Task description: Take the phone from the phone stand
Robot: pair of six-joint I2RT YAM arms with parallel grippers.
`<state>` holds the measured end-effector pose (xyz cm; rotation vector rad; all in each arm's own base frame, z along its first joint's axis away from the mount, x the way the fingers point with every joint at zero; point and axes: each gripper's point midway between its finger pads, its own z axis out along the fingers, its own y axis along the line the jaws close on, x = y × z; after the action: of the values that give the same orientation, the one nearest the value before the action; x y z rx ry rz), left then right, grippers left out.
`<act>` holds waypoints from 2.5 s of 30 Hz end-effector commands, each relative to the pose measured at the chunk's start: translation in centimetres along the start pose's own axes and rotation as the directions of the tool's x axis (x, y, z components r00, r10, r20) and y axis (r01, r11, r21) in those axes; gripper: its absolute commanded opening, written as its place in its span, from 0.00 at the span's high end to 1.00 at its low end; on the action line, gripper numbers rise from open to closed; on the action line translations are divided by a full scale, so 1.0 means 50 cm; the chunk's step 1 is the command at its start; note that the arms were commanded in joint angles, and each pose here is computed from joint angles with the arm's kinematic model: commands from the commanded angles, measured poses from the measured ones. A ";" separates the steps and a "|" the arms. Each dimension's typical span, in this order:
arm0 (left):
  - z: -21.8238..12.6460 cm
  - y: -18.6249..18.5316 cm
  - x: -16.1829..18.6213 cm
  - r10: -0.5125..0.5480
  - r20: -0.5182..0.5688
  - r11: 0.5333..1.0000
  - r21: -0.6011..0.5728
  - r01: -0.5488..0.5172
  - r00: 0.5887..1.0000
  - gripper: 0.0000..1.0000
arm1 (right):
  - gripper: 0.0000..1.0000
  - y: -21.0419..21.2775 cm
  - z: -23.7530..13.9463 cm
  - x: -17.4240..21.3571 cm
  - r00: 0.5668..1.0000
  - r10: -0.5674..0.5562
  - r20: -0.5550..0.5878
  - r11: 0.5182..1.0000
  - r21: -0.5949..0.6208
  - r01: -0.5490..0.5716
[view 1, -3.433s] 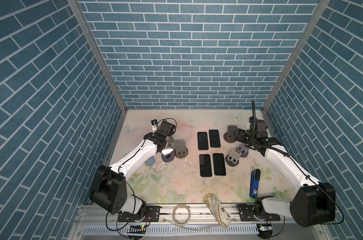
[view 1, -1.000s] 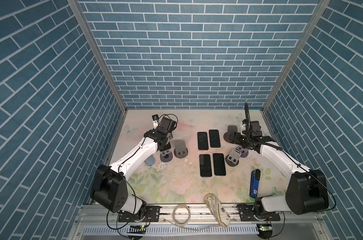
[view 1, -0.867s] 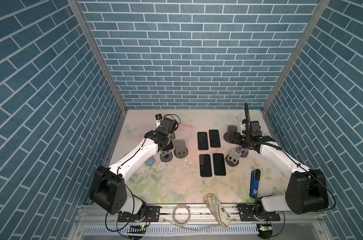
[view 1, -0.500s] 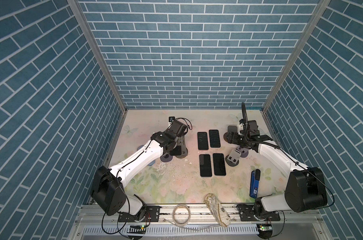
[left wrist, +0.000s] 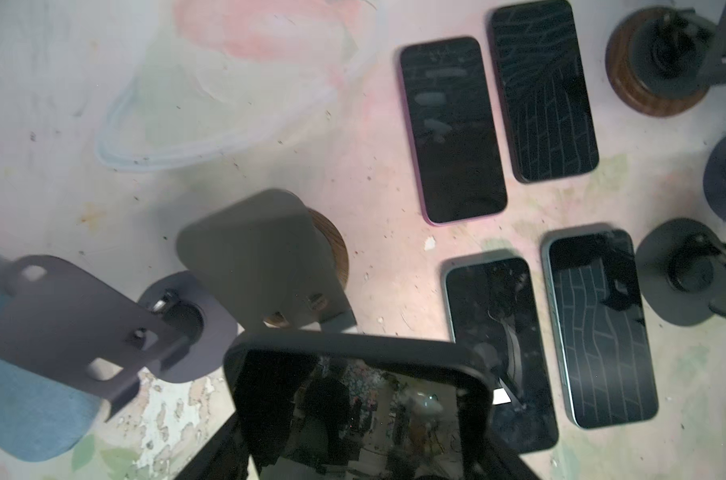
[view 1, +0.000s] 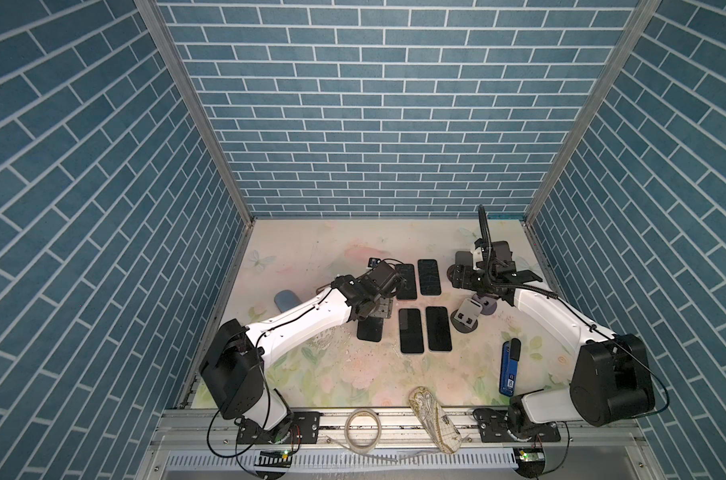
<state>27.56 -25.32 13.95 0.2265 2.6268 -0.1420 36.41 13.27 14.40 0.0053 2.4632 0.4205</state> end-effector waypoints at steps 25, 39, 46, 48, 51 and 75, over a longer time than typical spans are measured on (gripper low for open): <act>0.104 -0.016 0.186 -0.096 -0.317 0.995 -0.064 0.080 0.944 0.41 | 0.18 -0.013 -0.056 0.043 0.999 0.012 0.050 1.000 0.015 -0.013; 0.155 -0.020 0.214 -0.103 -0.415 0.993 -0.094 0.070 0.904 0.40 | 0.18 -0.033 -0.055 0.059 0.999 0.005 0.052 0.999 0.054 -0.008; 0.166 -0.011 0.213 -0.118 -0.421 0.990 -0.115 0.077 0.900 0.40 | 0.17 -0.039 -0.052 0.063 0.999 -0.008 0.048 0.998 0.068 0.005; 0.170 -0.009 0.213 -0.119 -0.423 0.990 -0.120 0.075 0.898 0.39 | 0.17 -0.040 -0.053 0.063 0.999 -0.010 0.049 0.998 0.068 0.006; 0.177 -0.009 0.216 -0.122 -0.433 0.989 -0.126 0.074 0.893 0.39 | 0.18 -0.041 -0.054 0.062 0.999 -0.015 0.052 0.997 0.073 0.011; 0.184 -0.001 0.221 -0.119 -0.436 0.988 -0.138 0.065 0.892 0.18 | 0.17 -0.048 -0.051 0.070 0.999 -0.025 0.046 0.996 0.087 0.021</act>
<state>22.32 -26.09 1.58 0.1008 3.0789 -0.0268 32.88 10.80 13.75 0.0553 2.4329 0.3249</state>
